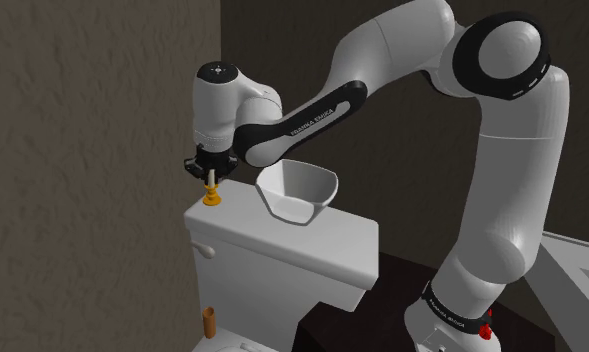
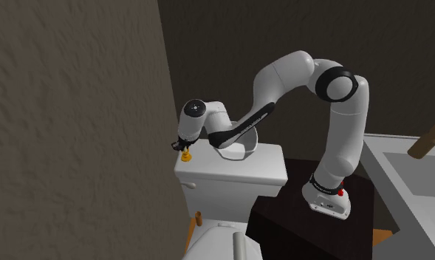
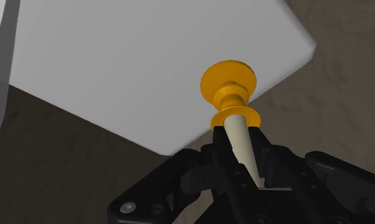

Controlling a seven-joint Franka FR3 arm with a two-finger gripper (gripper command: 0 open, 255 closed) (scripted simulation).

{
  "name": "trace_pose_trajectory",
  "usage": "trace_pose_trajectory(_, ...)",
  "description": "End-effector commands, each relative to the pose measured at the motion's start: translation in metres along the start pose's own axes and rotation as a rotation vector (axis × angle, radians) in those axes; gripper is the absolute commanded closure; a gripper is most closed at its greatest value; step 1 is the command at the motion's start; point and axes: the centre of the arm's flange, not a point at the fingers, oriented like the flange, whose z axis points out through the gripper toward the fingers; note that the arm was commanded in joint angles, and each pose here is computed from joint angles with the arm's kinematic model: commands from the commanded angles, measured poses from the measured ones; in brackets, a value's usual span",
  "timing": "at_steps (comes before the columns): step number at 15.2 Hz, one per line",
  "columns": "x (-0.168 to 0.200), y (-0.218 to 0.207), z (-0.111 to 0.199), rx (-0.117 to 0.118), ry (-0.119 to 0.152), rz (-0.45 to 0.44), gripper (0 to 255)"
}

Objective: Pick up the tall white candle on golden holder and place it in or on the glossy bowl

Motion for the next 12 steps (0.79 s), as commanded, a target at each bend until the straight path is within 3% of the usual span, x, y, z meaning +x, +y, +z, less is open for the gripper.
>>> trace_pose_trajectory(1, 0.003, 0.0, -0.008, 0.0, 0.0, 0.0, 255)
trace_pose_trajectory(12, 0.028, 0.0, -0.061, 0.0, 0.0, 0.0, 255)
